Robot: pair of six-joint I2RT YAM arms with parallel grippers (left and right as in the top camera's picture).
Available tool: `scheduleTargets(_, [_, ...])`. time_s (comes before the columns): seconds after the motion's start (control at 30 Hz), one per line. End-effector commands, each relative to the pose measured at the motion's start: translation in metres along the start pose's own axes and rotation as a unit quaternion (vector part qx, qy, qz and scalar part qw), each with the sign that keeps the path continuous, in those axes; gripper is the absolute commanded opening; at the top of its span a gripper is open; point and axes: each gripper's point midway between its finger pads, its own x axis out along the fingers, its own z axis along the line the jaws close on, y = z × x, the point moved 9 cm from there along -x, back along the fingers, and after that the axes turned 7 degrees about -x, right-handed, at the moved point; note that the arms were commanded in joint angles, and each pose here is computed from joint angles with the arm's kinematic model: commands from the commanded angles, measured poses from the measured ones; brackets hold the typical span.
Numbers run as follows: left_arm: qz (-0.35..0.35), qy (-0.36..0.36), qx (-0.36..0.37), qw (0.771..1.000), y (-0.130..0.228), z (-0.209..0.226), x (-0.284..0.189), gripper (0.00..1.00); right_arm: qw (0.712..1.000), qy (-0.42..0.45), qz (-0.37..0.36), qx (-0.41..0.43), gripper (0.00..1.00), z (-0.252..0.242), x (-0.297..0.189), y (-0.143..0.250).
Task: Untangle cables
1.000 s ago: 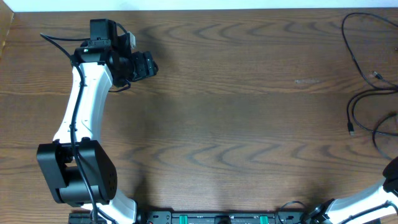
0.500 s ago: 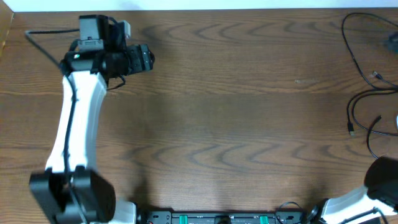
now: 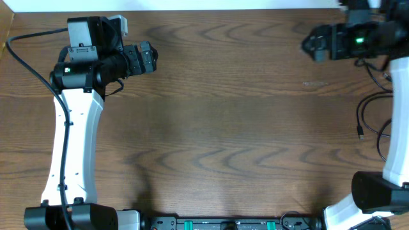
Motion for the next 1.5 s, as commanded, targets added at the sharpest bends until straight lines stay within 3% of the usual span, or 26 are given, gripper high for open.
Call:
scheduleTargets(0.0, [0.0,-0.005,0.008,1.0,0.002,-0.001,-0.001,1.0,0.999,0.018,0.014,-0.034,0.97,0.017,0.004,0.0])
scheduleTargets(0.13, [0.0,-0.005,0.008,1.0,0.002,-0.001,-0.001,0.99,0.999,0.007,0.018,-0.048,0.99,0.03,0.007,-0.001])
scheduleTargets(0.33, [0.0,-0.005,0.008,1.0,0.002,-0.001,-0.001,0.99,0.999,-0.017,0.019,0.022,0.99,0.042,0.009,-0.001])
scheduleTargets(0.6, [0.0,-0.005,0.008,1.0,0.002,-0.001,-0.001,0.99,0.999,-0.016,0.022,0.025,0.99,0.041,0.009,0.0])
scheduleTargets(0.8, [0.0,-0.005,0.008,1.0,0.002,-0.001,-0.001,0.99,0.997,0.048,0.062,0.027,0.99,0.035,-0.001,0.016])
scheduleTargets(0.97, [0.0,-0.005,0.008,1.0,0.002,-0.001,-0.001,0.99,0.996,0.076,-0.018,-0.034,0.99,0.039,-0.019,0.018])
scheduleTargets(1.13, [0.0,-0.005,0.008,1.0,0.002,-0.001,-0.001,0.98,0.988,0.085,-0.115,-0.057,0.99,0.041,-0.021,0.044])
scheduleTargets(1.47, [0.0,-0.005,0.008,1.0,0.002,-0.001,-0.001,0.99,0.939,0.155,-0.289,-0.099,0.99,0.024,-0.013,0.149])
